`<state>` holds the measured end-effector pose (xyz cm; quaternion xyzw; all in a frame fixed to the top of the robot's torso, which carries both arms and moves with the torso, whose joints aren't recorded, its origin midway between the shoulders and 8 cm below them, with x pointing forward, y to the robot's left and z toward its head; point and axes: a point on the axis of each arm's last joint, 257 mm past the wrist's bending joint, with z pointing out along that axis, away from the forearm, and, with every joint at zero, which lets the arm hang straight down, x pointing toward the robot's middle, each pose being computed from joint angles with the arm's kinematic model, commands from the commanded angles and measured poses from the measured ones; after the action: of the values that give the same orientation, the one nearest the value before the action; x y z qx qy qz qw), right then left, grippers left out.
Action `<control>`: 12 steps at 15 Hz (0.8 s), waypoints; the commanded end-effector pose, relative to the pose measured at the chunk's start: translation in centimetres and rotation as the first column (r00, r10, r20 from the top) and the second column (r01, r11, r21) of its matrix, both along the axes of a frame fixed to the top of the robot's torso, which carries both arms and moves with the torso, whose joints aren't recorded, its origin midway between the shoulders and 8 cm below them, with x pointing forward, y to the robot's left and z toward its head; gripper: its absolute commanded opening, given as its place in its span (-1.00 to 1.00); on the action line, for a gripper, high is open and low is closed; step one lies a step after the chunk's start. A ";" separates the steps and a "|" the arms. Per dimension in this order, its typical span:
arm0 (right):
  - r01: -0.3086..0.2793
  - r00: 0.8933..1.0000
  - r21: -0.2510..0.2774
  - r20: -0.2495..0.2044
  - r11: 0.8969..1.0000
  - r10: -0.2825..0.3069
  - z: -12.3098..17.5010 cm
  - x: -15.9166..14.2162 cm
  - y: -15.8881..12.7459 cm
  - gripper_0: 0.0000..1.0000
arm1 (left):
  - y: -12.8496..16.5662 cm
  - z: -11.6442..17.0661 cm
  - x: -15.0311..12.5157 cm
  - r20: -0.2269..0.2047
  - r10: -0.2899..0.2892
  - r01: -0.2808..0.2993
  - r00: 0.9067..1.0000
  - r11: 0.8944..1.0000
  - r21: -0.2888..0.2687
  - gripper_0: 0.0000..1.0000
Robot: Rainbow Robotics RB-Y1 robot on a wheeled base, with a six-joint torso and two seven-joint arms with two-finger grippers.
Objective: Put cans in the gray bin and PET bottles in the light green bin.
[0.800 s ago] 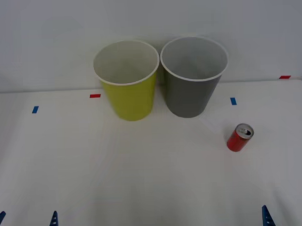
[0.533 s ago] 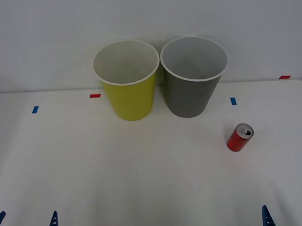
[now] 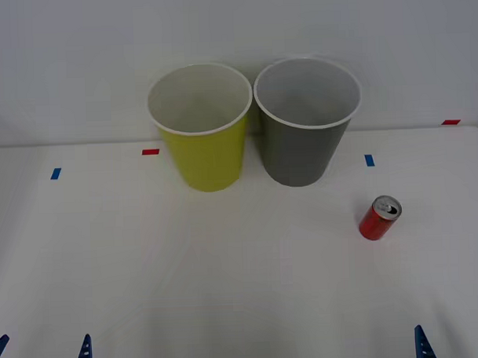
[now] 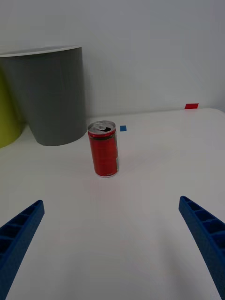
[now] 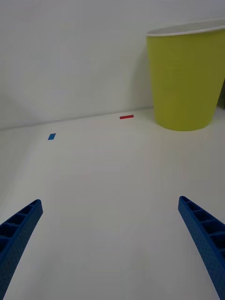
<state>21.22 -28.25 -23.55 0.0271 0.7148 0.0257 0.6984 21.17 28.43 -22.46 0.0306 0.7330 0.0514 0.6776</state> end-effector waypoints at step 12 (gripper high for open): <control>0.000 1.000 0.000 0.000 1.000 0.000 0.0 0.0 0.0 1.00 | 0.0 0.0 0.0 0.000 0.000 0.000 1.000 1.000 0.000 1.00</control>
<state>21.22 -28.25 -23.55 0.0271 0.7148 0.0257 0.6984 21.17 28.43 -22.46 0.0306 0.7330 0.0514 0.6776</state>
